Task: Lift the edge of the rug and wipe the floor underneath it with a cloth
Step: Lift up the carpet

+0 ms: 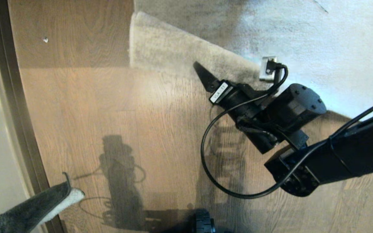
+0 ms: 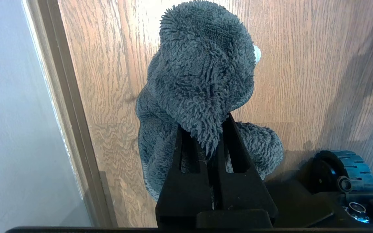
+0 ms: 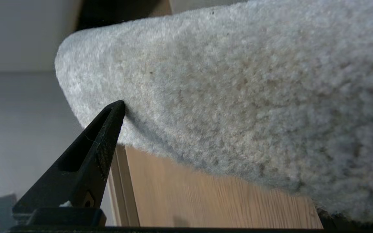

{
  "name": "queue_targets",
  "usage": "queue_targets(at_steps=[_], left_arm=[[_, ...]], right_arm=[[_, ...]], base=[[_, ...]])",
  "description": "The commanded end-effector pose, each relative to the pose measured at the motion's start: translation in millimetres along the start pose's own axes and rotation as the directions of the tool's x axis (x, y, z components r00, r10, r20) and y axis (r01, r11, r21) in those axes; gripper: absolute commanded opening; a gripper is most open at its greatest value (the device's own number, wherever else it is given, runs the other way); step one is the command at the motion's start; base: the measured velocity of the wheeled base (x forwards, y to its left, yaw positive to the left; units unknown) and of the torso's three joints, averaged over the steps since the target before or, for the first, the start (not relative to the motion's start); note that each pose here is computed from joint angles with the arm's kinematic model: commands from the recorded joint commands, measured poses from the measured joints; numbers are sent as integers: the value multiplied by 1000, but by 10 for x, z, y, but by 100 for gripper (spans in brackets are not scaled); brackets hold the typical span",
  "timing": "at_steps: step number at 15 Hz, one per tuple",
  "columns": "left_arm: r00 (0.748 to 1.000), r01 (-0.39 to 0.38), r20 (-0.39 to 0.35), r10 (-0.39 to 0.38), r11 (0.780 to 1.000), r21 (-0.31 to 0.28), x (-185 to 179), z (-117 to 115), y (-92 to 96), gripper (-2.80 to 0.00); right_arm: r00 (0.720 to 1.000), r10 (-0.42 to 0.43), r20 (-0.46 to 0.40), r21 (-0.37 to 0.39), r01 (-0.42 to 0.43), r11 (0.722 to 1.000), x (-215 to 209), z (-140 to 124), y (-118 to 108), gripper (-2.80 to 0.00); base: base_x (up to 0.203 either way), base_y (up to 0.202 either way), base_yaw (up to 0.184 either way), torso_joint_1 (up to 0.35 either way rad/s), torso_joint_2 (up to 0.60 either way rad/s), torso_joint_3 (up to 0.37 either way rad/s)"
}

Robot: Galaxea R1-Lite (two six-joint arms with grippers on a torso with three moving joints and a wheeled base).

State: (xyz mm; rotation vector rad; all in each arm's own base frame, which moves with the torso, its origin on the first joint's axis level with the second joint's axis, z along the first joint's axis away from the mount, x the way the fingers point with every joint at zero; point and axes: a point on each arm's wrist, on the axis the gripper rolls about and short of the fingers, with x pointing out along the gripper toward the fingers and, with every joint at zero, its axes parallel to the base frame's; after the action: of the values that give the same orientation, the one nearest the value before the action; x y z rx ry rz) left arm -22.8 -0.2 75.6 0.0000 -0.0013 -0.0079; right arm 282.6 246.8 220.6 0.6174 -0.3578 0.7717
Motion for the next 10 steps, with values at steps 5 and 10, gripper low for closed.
queue_targets(at_steps=[5, 10], left_arm=[[1000, 0, 0, 0, 1000, 0, 0, 0, 0, -280], [1000, 0, 0, 0, 1000, 0, 0, 0, 0, -280]], right_arm=[[996, -83, 32, 179, 75, 981, -48, -102, -39, 0], [975, -203, 86, 271, 174, 947, 15, -202, -116, 0]], base=[[0, 0, 0, 0, 0, 0], [0, 0, 0, 0, 0, 0]])
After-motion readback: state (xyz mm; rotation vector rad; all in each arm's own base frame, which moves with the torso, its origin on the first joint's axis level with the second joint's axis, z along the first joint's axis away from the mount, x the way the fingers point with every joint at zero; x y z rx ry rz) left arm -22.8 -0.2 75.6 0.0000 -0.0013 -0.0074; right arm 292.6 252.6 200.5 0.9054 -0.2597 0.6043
